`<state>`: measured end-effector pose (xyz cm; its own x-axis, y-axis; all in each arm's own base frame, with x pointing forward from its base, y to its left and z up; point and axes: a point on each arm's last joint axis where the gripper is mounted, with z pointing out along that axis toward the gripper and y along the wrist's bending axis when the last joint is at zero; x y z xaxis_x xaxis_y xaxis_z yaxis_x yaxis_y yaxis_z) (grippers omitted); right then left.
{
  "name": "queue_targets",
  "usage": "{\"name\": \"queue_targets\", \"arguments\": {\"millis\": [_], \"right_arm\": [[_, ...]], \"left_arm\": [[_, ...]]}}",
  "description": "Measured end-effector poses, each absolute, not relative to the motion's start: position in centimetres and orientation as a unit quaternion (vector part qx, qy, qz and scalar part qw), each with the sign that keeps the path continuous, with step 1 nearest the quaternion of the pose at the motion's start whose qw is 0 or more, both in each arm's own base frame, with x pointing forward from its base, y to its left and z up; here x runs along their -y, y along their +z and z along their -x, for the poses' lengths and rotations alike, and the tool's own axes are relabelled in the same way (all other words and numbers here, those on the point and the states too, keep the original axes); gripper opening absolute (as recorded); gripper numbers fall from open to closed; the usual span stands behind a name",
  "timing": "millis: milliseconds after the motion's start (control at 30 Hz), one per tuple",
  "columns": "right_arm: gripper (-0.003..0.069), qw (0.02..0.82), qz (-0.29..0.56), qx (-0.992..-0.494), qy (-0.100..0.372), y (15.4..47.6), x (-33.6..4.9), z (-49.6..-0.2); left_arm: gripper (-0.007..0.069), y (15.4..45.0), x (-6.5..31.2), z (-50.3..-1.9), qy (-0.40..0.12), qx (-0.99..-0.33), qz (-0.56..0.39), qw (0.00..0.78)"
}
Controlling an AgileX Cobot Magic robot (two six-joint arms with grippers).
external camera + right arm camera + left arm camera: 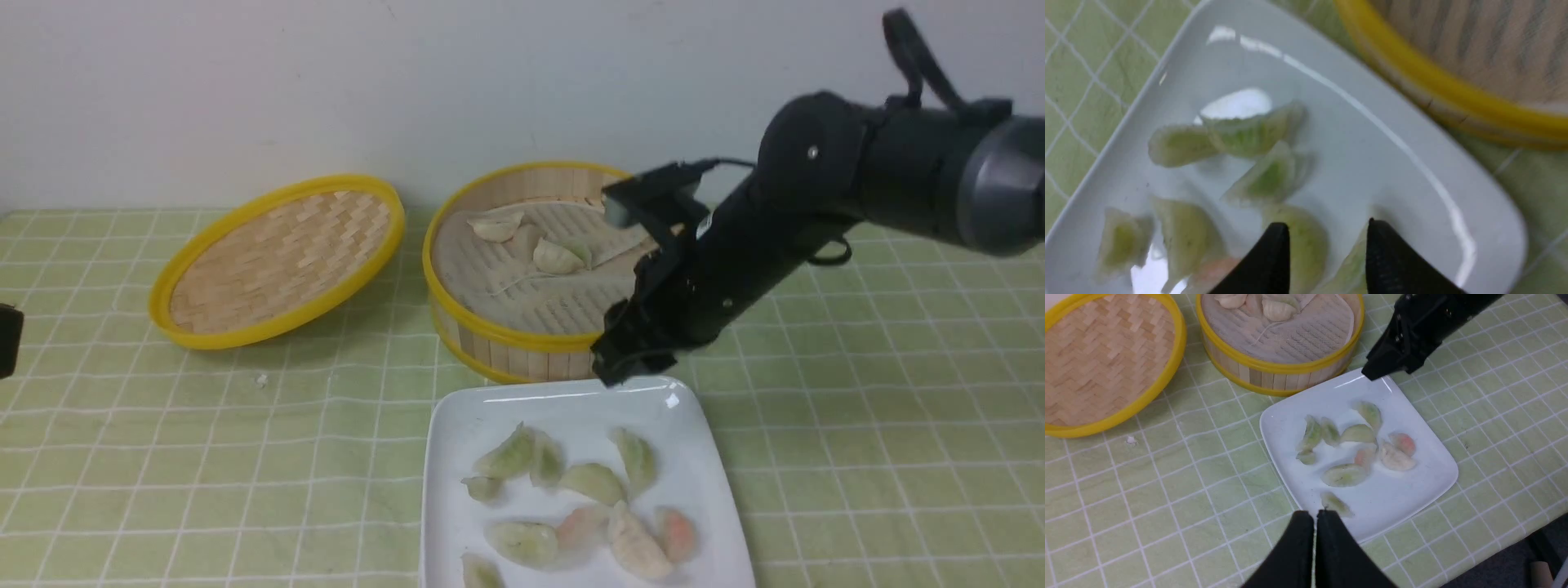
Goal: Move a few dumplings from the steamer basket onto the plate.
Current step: Use the right arm to put the dumpling into the plate, then use the right arm to grab a dumpling from inside the steamer
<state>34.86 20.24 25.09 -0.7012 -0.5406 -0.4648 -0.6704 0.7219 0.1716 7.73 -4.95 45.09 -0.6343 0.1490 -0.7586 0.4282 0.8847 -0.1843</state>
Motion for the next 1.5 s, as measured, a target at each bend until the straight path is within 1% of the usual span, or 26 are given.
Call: {"name": "queue_targets", "arguments": {"millis": [133,167,200,267,333,433,533,600,633,833,933,1067,1233,1367,1433,1467,1500], "right_arm": [[0.0317,0.282,0.333,-0.89,0.134,30.3,-20.3,-36.9],[0.0317,0.282,0.333,-0.89,0.134,30.3,-20.3,-36.9],[0.0335,0.308,0.329,-0.884,0.122,31.6,-20.3,-38.1],[0.0349,0.321,0.325,-0.882,0.117,32.1,-20.4,-39.3],[0.0365,0.324,0.318,-0.884,0.112,31.5,-20.4,-41.7],[0.0372,0.317,0.316,-0.888,0.103,29.2,-20.3,-44.2],[0.0375,0.302,0.311,-0.896,0.096,25.6,-20.0,-47.3],[0.0375,0.301,0.307,-0.898,0.096,24.0,-19.7,-48.8],[0.0375,0.297,0.305,-0.9,0.098,22.6,-19.6,-49.8],[0.0375,0.297,0.309,-0.896,0.12,19.2,-20.3,-51.6],[0.0375,0.299,0.309,-0.894,0.123,17.8,-20.5,-52.1],[0.0375,0.298,0.306,-0.896,0.124,16.5,-20.7,-52.4],[0.0362,0.3,0.305,-0.894,0.132,16.2,-20.8,-52.5],[0.031,0.294,0.309,-0.894,0.137,16.0,-21.0,-52.4],[0.0272,0.287,0.318,-0.894,0.134,15.9,-21.4,-52.1],[0.0268,0.286,0.319,-0.894,0.133,15.9,-21.5,-52.1],[0.024,0.281,0.324,-0.893,0.133,15.7,-21.9,-51.8]], "left_arm": [[-0.0006,45.1,5.0,-7.7,-0.18,-0.886,-0.163,0.394],[-0.0006,45.1,5.0,-7.7,-0.18,-0.886,-0.163,0.394],[-0.0006,45.1,5.0,-7.7,-0.18,-0.886,-0.163,0.394],[-0.0006,45.1,5.0,-7.7,-0.181,-0.886,-0.163,0.394],[-0.0006,45.1,5.1,-7.6,-0.186,-0.886,-0.164,0.392],[-0.0006,45.1,5.2,-7.6,-0.192,-0.885,-0.165,0.39],[-0.0006,45.1,5.3,-7.5,-0.202,-0.884,-0.166,0.387],[-0.0006,45.2,5.4,-7.5,-0.206,-0.884,-0.163,0.385],[-0.0006,45.2,5.4,-7.4,-0.211,-0.885,-0.158,0.383],[-0.0006,45.2,5.4,-7.4,-0.216,-0.887,-0.148,0.38],[-0.0006,45.2,5.4,-7.4,-0.217,-0.887,-0.146,0.38],[-0.0006,45.2,5.4,-7.4,-0.217,-0.887,-0.146,0.38],[-0.0006,45.2,5.4,-7.4,-0.217,-0.887,-0.146,0.38],[-0.0006,45.2,5.4,-7.4,-0.217,-0.887,-0.146,0.38],[-0.0006,45.2,5.4,-7.4,-0.217,-0.887,-0.146,0.38],[-0.0006,45.2,5.4,-7.4,-0.217,-0.887,-0.146,0.38],[-0.0006,45.2,5.4,-7.4,-0.217,-0.887,-0.146,0.38]]}}
